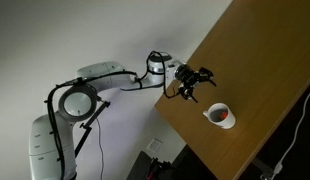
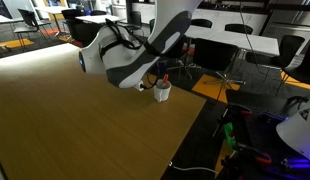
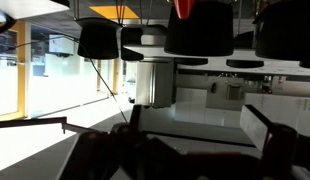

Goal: Put the marker in the mug

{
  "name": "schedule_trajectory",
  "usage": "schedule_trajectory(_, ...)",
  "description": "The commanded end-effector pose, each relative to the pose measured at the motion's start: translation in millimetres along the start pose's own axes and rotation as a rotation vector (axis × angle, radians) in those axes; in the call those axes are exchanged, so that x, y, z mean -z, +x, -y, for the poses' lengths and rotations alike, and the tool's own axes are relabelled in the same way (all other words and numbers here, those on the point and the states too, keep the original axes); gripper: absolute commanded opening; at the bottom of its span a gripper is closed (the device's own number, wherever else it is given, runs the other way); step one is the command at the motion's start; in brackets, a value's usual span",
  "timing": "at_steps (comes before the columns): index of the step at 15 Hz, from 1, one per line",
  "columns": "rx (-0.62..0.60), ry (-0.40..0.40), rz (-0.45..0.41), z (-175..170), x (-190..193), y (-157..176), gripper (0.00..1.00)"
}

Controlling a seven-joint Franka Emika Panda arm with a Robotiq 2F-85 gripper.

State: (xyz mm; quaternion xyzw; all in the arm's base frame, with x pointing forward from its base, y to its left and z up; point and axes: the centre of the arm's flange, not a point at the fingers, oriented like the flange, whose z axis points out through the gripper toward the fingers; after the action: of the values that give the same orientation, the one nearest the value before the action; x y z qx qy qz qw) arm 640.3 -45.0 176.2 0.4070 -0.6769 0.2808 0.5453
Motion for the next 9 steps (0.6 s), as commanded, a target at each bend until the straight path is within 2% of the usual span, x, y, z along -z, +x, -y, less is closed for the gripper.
schedule_trajectory(1, 0.108, 0.146, 0.000, -17.9, 6.9, 47.1, 1.00)
schedule_trajectory(9, 0.225, 0.552, -0.127, -34.3, 29.7, 95.2, 1.00)
